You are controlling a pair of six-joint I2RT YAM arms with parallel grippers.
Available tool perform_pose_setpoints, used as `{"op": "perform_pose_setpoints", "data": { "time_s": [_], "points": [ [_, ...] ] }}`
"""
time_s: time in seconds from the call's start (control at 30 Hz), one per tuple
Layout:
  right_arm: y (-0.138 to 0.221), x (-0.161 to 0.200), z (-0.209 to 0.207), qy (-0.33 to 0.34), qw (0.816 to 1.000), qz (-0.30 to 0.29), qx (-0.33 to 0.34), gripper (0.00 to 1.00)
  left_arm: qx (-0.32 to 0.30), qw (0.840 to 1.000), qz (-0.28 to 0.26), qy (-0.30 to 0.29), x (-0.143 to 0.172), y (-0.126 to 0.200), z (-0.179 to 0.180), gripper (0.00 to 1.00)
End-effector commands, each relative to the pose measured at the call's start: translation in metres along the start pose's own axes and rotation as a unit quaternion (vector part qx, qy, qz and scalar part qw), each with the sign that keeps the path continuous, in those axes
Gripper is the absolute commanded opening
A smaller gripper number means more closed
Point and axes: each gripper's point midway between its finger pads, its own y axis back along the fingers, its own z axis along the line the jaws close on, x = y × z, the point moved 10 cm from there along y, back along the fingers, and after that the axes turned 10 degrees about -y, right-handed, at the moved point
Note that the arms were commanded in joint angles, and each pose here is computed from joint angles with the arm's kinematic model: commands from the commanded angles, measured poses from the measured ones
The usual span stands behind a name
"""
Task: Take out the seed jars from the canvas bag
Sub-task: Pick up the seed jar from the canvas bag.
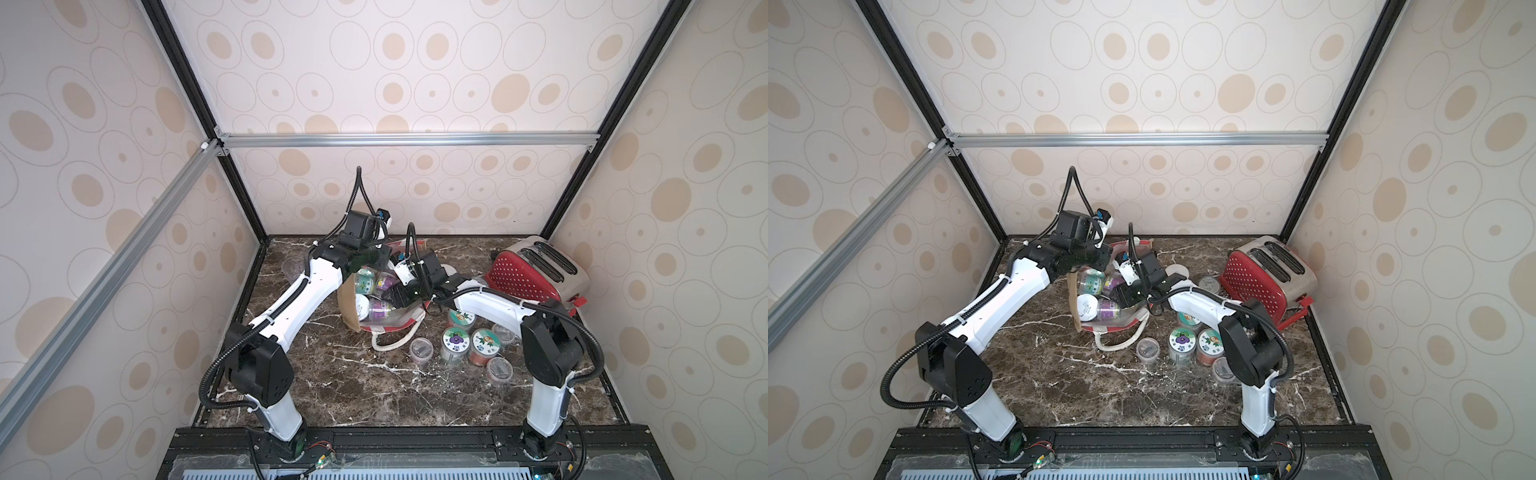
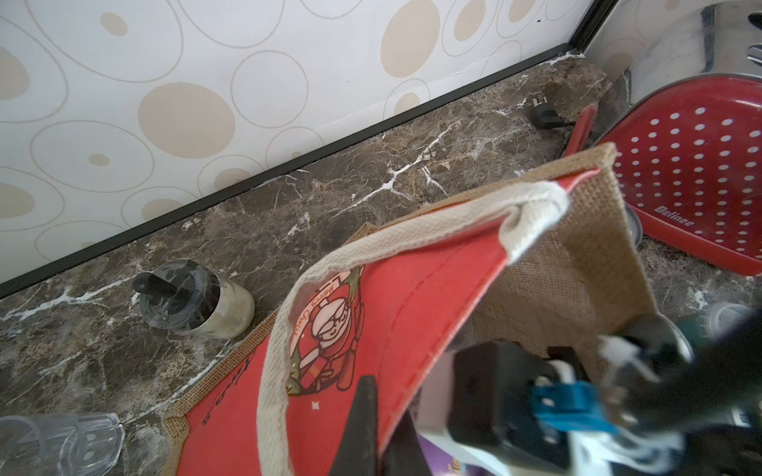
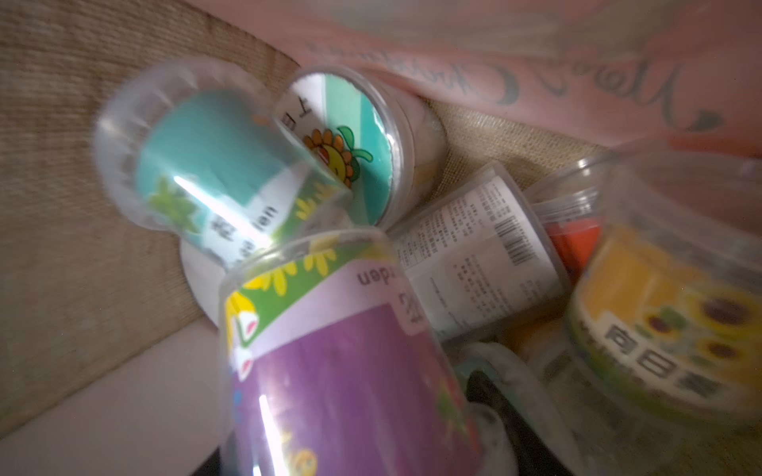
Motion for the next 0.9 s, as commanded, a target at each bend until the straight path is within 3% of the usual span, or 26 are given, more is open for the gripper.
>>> {"op": "perform_pose_setpoints", "data": {
  "time_s": [0.0, 0.2, 0.4, 0.67, 0.87],
  "points": [
    [0.035, -0.008, 0.013, -0.006, 1.000, -0.024, -0.009, 0.60, -0.008, 1.000, -0.001, 0.002, -0.001, 0.009, -0.001, 0.00],
    [0.083, 0.000, 0.030, -0.016, 0.999, -0.023, -0.033, 0.60, -0.016, 1.000, 0.004, 0.012, 0.001, 0.008, 0.002, 0.00],
    [0.133, 0.025, 0.051, -0.010, 0.999, 0.030, -0.036, 0.60, -0.019, 1.000, 0.007, 0.018, 0.004, 0.006, 0.005, 0.00],
    [0.193, 0.073, 0.075, -0.001, 0.990, 0.133, 0.040, 0.60, -0.018, 1.000, 0.002, 0.023, 0.005, 0.008, 0.008, 0.00],
    [0.214, 0.107, 0.064, -0.048, 0.967, 0.223, 0.117, 0.60, -0.017, 0.999, -0.004, 0.027, 0.008, 0.011, 0.008, 0.00]
  ]
}}
